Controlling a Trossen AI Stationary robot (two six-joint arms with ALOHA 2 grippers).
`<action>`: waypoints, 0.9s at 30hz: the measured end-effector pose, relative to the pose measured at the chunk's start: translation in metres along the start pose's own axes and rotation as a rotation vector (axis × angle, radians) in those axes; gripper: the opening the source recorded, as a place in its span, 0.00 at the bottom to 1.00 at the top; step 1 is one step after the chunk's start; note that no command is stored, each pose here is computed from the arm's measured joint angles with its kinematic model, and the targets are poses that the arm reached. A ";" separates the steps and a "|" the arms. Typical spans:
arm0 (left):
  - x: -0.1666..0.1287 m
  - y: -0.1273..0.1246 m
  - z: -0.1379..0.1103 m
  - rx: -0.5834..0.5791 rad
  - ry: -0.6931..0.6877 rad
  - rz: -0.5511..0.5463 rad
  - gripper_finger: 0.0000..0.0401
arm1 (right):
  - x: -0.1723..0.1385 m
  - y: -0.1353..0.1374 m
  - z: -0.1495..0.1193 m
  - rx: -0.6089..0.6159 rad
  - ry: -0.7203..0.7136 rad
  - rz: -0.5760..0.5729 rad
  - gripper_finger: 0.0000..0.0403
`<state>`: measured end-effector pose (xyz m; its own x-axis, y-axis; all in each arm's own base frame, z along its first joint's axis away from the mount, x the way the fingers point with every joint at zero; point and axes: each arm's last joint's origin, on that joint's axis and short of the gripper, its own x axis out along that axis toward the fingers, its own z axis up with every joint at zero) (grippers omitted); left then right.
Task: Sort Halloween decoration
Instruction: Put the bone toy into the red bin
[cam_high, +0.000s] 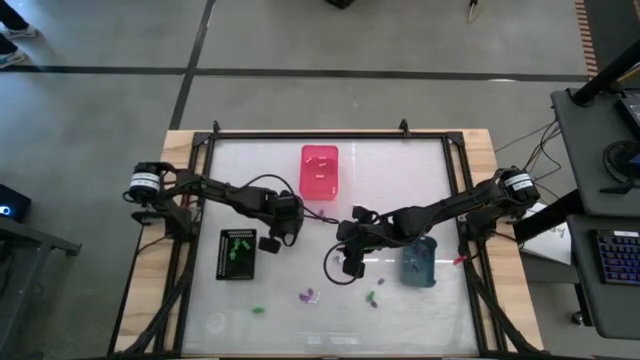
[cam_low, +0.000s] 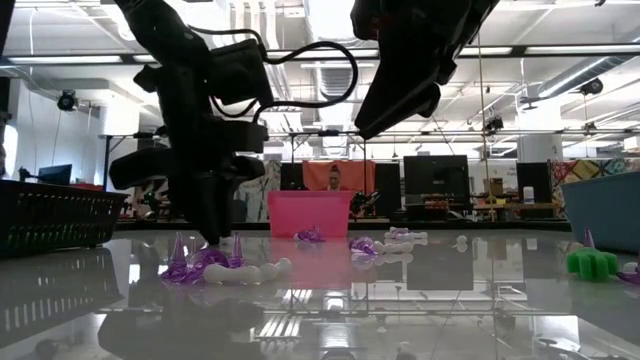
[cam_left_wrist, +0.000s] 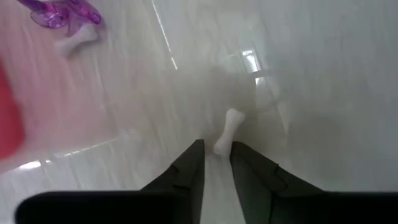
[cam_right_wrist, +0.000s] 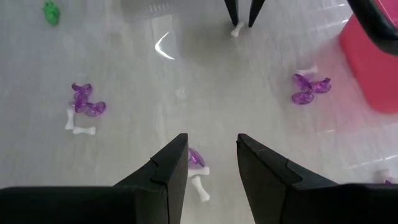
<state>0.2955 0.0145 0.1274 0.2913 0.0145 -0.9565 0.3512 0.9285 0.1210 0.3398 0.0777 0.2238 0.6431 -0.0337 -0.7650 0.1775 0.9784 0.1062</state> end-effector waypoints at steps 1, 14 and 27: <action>0.000 0.000 0.000 -0.008 -0.001 0.000 0.12 | 0.000 0.000 0.000 0.001 -0.002 0.001 0.32; -0.011 0.000 0.002 -0.086 -0.052 -0.005 0.00 | 0.000 0.000 0.001 -0.026 -0.004 0.003 0.32; -0.065 0.006 0.010 -0.114 -0.380 0.141 0.00 | -0.005 0.011 0.001 -0.131 -0.067 -0.019 0.32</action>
<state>0.2873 0.0153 0.1930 0.6442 0.0261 -0.7645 0.1899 0.9627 0.1929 0.3394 0.0885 0.2298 0.6897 -0.0616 -0.7215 0.0940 0.9956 0.0049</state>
